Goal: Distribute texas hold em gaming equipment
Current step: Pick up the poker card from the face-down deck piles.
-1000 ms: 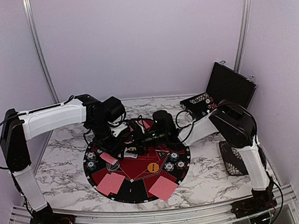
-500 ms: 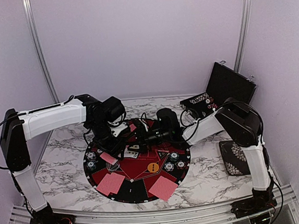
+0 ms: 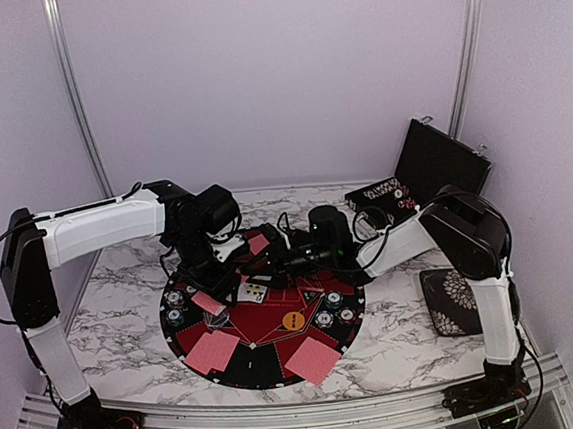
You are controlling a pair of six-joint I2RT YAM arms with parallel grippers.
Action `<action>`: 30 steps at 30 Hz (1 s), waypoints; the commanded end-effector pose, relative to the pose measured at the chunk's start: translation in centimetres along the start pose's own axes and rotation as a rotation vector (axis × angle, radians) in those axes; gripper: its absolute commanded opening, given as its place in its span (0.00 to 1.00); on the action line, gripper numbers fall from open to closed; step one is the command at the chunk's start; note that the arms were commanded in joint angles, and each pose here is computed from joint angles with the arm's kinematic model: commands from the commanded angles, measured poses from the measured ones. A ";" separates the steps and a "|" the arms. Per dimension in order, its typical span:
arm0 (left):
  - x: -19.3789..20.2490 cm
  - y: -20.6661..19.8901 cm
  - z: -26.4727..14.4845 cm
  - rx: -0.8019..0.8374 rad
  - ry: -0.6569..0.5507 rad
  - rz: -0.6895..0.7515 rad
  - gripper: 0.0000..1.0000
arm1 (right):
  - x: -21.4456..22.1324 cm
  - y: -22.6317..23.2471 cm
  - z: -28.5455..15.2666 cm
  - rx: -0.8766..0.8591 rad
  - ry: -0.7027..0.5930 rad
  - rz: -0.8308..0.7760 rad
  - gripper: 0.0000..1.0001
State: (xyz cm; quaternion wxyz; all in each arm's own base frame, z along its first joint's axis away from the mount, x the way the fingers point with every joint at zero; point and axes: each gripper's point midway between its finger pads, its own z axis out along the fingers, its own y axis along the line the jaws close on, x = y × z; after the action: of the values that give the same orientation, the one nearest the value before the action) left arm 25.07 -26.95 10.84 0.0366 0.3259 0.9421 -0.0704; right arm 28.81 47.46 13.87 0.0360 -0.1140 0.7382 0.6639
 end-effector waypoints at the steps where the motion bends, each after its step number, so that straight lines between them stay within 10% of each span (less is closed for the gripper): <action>1: -0.1 0.3 -0.7 -0.008 -0.009 0.001 0.45 | -0.7 2.8 -0.5 -0.047 -0.024 -0.055 0.34; 30: 0.1 0.6 -0.6 -0.009 -0.006 -0.005 0.45 | 0.3 2.4 0.4 -0.034 0.007 -0.030 0.10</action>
State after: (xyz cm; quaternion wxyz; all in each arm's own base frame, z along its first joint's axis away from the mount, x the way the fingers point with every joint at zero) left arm 25.35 -26.69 10.84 0.0370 0.3212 0.9437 -0.0702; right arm 27.86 47.94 14.32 0.0284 -0.1201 0.7347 0.6670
